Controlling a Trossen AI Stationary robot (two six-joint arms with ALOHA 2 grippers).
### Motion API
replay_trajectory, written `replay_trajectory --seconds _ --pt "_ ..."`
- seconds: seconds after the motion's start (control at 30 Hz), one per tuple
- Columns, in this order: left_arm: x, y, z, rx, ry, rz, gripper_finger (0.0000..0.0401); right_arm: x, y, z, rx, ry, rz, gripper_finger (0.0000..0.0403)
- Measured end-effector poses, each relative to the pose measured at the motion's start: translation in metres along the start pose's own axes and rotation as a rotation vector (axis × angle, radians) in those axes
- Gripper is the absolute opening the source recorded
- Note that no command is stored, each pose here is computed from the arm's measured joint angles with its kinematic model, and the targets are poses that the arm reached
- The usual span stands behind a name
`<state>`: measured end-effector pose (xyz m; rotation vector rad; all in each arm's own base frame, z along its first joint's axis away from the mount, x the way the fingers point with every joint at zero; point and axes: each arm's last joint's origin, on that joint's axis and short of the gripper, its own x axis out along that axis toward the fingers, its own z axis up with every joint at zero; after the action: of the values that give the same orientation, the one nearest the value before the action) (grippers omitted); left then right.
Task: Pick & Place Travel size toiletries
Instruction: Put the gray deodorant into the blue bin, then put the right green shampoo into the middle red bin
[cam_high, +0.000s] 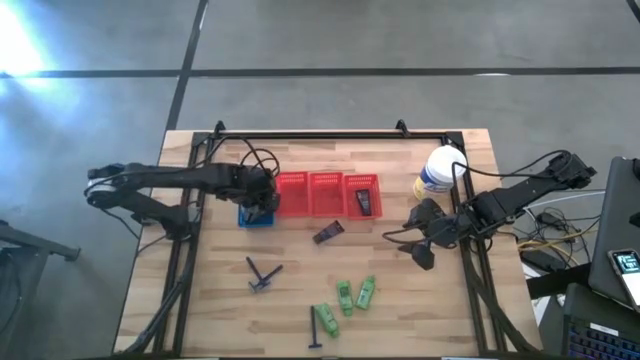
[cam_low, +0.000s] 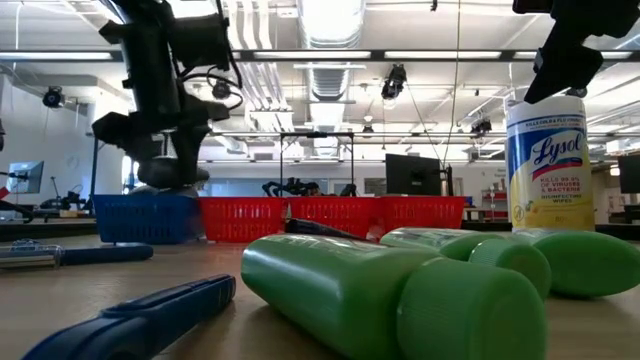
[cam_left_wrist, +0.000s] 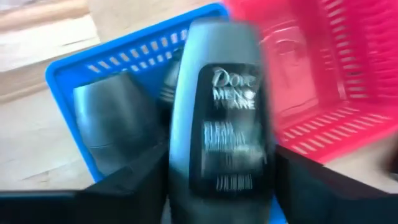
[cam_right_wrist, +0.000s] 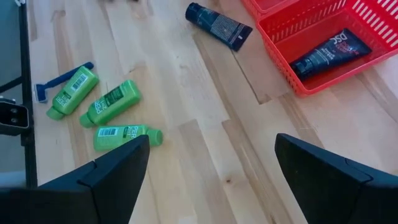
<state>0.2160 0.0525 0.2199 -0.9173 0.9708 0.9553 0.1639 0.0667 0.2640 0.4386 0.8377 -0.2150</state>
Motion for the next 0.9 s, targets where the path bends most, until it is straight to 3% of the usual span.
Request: replay_trajectory --seconds 0.2,0.4,0.53,0.63,0.8,0.83,0.9 --pt "-0.02 -0.007 0.008 0.029 -0.007 -0.013 0.0314 0.0 0.0 0.0 0.001 0.0 0.0 0.035" --pt "-0.039 -0.01 0.012 0.058 -0.004 0.012 0.031 0.0 0.0 0.0 0.001 0.0 0.001 0.036" --pt "-0.055 -0.019 0.003 0.101 0.018 -0.023 0.0308 0.0 0.0 0.0 -0.002 0.0 0.001 0.0353" --pt "-0.069 -0.041 -0.021 0.238 0.007 -0.144 0.0308 0.0 0.0 0.0 -0.003 0.002 0.002 0.0347" --pt "-0.087 -0.08 -0.095 0.597 -0.012 -0.444 0.0304 0.0 0.0 0.0 -0.025 0.002 0.002 0.0345" --pt "-0.086 -0.083 -0.109 0.63 0.0 -0.452 0.0304 0.0 0.0 0.0 -0.027 0.002 0.002 0.0347" --pt "-0.077 -0.086 -0.132 0.583 0.056 -0.4 0.0304 0.0 0.0 0.0 -0.028 0.005 0.005 0.0354"
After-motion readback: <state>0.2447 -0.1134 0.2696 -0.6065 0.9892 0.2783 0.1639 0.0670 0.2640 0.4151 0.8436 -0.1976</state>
